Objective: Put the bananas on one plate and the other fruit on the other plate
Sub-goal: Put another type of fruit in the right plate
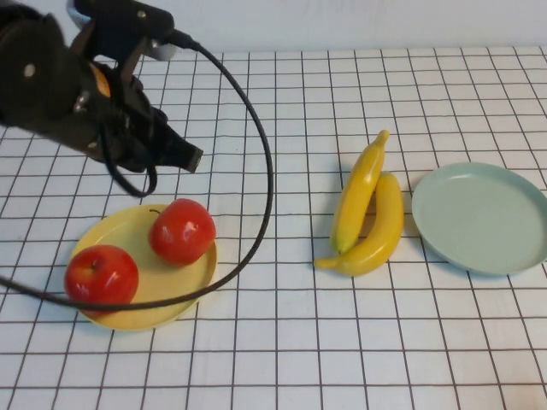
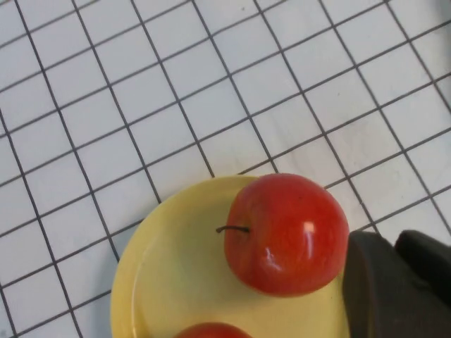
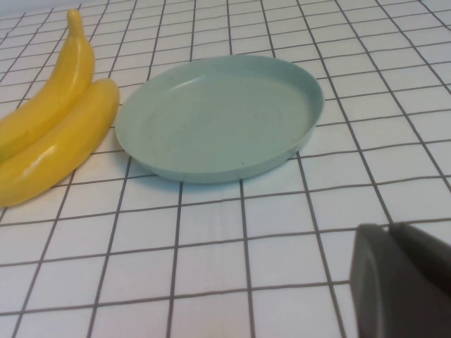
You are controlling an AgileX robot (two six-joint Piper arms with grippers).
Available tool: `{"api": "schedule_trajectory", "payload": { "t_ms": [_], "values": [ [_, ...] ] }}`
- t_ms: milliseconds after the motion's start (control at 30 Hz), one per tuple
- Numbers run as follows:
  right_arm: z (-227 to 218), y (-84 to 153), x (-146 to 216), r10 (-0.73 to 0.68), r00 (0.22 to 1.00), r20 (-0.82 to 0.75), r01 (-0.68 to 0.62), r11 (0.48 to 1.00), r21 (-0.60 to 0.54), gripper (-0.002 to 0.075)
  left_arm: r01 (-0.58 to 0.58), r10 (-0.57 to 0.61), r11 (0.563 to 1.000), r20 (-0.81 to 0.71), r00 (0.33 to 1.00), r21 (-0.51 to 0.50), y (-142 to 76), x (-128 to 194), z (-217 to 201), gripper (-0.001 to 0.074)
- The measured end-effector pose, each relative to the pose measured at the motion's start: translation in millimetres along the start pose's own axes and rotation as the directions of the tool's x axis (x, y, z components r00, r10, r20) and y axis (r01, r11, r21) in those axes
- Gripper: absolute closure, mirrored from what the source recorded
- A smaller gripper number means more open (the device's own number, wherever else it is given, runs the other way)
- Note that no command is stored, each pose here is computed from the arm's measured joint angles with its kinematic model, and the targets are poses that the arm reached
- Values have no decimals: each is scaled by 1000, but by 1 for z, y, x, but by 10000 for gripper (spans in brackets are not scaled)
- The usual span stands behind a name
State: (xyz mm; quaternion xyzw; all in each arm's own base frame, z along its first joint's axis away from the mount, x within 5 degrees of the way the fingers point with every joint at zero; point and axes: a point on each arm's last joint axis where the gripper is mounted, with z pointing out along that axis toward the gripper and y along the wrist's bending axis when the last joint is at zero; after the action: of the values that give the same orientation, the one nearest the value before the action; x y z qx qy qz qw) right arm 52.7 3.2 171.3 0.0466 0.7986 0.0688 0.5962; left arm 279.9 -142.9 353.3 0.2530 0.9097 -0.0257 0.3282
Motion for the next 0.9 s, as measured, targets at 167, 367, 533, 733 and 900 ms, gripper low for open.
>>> {"api": "schedule_trajectory", "payload": {
  "t_ms": [167,367,533,733,900],
  "values": [
    [0,0,0,0,1000,0,0,1000,0,742,22,-24,1000,202,979,12,-2,36,-35,729],
    [0,0,0,0,1000,0,0,1000,0,742,139,-154,988,397,905,66,-5,100,-65,734],
    [0,0,0,0,1000,0,0,1000,0,742,119,-120,992,430,895,27,-5,137,-70,734],
    [0,0,0,0,1000,0,0,1000,0,742,136,-131,990,505,853,28,-5,164,-89,735],
    [0,0,0,0,1000,0,0,1000,0,742,156,-145,987,575,805,30,-5,194,-94,735]
  ]
}}
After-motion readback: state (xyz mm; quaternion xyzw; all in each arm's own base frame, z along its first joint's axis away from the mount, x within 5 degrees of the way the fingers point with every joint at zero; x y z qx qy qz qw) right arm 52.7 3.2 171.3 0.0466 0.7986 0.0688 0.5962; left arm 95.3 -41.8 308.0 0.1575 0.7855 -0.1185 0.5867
